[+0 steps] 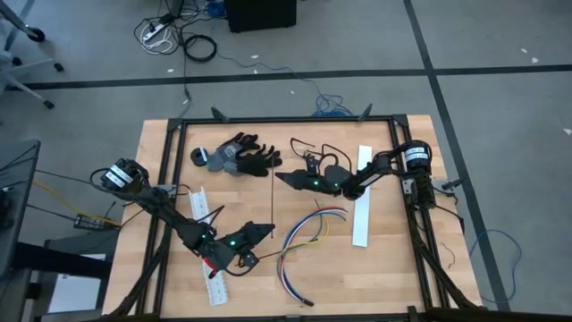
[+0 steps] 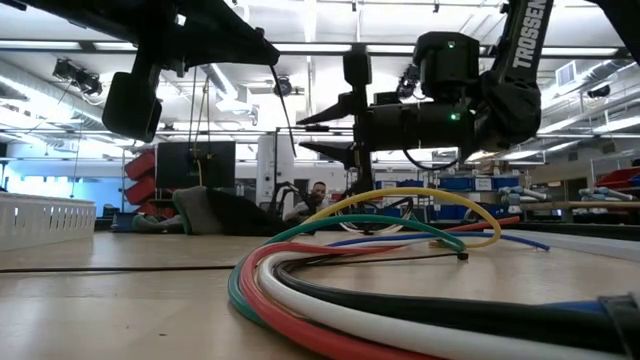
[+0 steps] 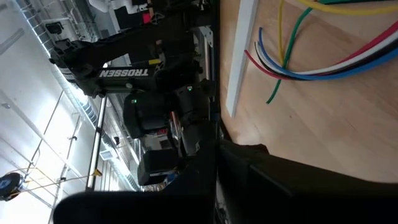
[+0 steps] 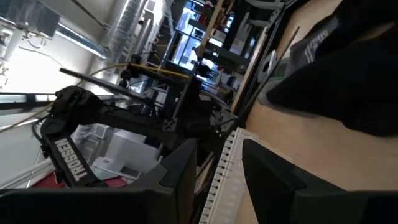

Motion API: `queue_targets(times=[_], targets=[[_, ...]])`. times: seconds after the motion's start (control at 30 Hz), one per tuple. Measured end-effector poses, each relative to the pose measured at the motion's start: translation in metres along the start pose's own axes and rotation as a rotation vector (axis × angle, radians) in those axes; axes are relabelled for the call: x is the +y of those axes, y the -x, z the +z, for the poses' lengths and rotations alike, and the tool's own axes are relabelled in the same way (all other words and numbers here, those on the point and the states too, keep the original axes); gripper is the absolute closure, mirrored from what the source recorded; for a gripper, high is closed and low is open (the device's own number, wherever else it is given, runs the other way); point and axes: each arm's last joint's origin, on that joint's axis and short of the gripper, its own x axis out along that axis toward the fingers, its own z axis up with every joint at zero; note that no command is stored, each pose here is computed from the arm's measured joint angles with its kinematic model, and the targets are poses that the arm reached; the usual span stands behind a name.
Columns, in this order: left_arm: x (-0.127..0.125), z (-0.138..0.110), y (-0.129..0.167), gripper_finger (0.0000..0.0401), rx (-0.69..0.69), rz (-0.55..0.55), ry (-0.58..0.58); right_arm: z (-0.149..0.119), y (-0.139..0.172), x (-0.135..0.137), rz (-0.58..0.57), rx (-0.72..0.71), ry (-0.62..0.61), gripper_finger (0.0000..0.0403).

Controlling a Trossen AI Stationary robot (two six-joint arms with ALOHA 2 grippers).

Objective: Ziptie cables
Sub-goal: Insert the top black zip tie pointed tail end through the slot to form a loop

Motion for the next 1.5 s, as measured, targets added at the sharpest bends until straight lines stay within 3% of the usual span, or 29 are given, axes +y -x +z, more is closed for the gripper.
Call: queue_targets(times=[0.53, 1.5], targets=[[0.000, 0.001, 0.002, 0.0401, -0.006, 0.001, 0.005, 0.003, -0.021, 0.007, -0.032, 0.029, 0.047, 0.0280], [0.000, 0.004, 0.006, 0.0401, -0.002, 0.007, 0.052, 0.016, -0.023, 0.002, -0.039, 0.005, 0.083, 0.0280]])
